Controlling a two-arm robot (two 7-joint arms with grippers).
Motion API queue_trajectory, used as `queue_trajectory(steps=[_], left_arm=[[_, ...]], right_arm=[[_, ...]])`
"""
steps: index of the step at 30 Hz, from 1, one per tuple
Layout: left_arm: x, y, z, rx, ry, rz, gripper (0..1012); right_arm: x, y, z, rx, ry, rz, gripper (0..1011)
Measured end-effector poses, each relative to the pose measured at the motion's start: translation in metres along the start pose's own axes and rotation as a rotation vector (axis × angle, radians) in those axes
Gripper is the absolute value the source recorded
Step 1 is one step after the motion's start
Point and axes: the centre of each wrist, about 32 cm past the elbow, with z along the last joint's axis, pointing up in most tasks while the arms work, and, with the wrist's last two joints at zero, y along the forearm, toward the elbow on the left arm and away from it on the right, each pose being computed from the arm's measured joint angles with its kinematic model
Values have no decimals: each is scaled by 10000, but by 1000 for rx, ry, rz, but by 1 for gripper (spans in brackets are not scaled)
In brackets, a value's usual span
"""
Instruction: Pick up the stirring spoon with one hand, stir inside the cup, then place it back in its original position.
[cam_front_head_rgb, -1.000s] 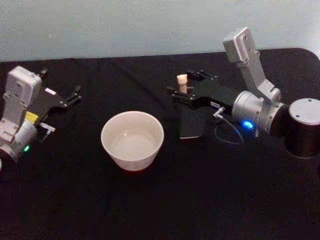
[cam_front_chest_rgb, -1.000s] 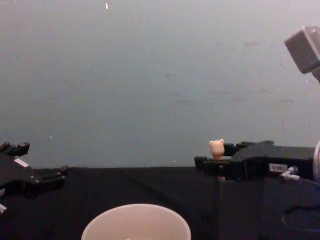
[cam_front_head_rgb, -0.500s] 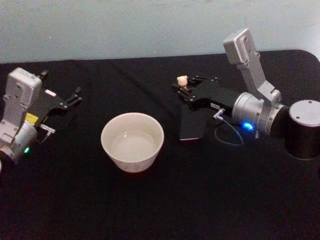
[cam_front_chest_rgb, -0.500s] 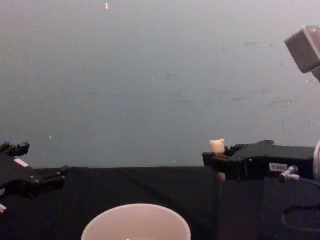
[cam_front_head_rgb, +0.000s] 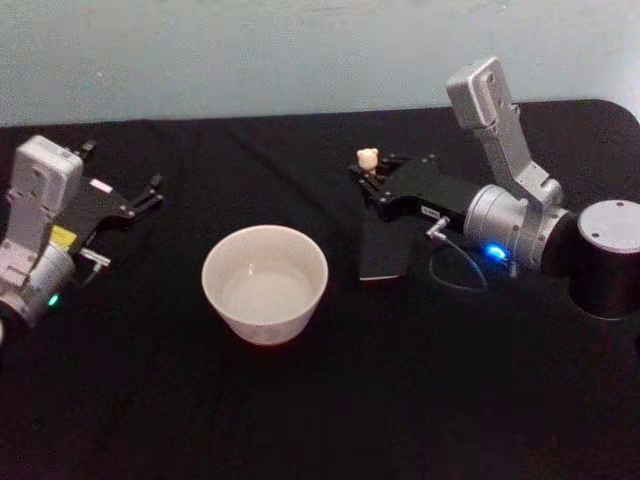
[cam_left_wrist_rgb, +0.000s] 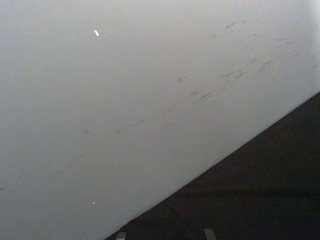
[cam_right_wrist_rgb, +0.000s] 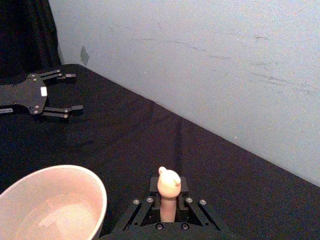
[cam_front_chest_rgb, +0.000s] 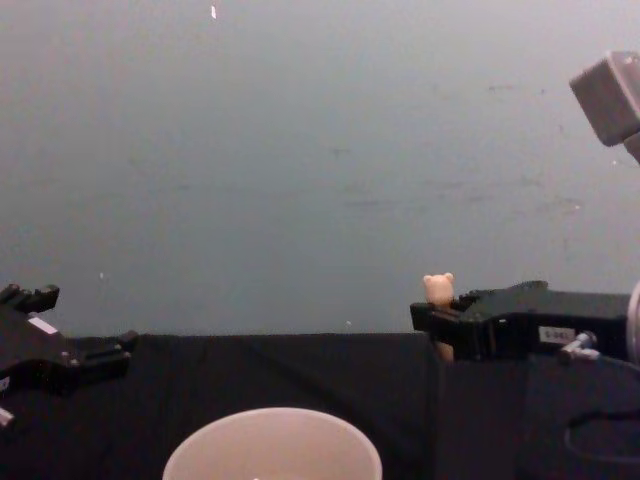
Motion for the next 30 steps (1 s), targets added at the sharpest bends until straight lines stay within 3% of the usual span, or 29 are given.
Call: queue_trajectory(steps=[9,19,30], left_arm=[[0,0,0,0,0,0,1001],[0,0,0,0,0,0,1001],[0,0,0,0,0,0,1001]], right_arm=[[-9,-52,46,43,7,-4,187],[-6,-150,266,159,-10,-14,186],[-30,-146,465,252,-35,15,186]])
